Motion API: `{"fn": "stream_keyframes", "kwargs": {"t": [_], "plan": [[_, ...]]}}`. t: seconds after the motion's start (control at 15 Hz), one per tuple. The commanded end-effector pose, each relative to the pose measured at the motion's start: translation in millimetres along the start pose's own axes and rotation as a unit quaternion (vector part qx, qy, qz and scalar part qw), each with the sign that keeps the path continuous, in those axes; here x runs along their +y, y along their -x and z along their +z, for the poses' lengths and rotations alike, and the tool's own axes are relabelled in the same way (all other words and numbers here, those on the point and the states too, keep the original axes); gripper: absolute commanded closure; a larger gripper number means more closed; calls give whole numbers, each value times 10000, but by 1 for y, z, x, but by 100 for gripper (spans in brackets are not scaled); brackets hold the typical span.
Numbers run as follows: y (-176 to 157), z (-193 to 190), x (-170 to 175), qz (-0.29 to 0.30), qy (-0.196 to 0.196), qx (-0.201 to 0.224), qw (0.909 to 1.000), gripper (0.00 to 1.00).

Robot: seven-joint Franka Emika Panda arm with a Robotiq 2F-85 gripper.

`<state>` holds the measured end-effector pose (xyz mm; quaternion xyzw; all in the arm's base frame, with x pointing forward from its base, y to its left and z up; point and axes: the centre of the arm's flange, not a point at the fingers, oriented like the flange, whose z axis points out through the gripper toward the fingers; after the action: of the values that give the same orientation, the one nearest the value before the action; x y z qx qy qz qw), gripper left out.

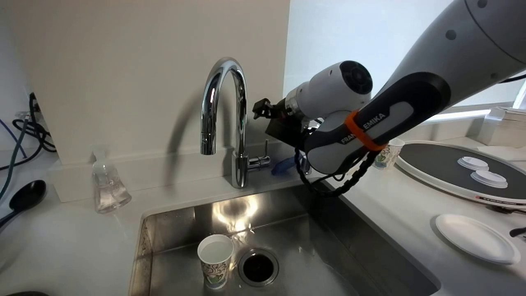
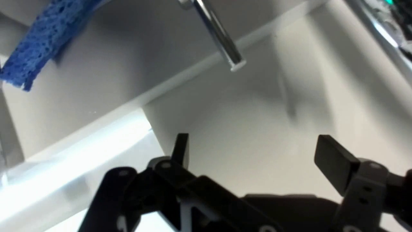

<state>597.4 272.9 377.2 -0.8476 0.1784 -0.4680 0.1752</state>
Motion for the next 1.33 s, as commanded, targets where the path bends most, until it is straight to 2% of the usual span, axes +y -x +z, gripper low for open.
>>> {"fn": "stream_keyframes", "kwargs": {"t": [0.0, 0.2, 0.4, 0.53, 0.8, 1.2, 1.27], "plan": [[-5, -31, 2, -350, 470, -213, 9981, 0], [-10, -48, 4, -597, 707, -647, 9936, 0], [-11, -67, 2, -1037, 871, -1299, 9822, 0], [-15, -82, 3, -1287, 1050, -1696, 9714, 0], [-18, -107, 3, -1732, 1123, -2507, 9458, 0], [-21, -140, -1, -2075, 1062, -3246, 9167, 0], [-20, -147, -2, -2135, 1023, -3439, 9086, 0]]}}
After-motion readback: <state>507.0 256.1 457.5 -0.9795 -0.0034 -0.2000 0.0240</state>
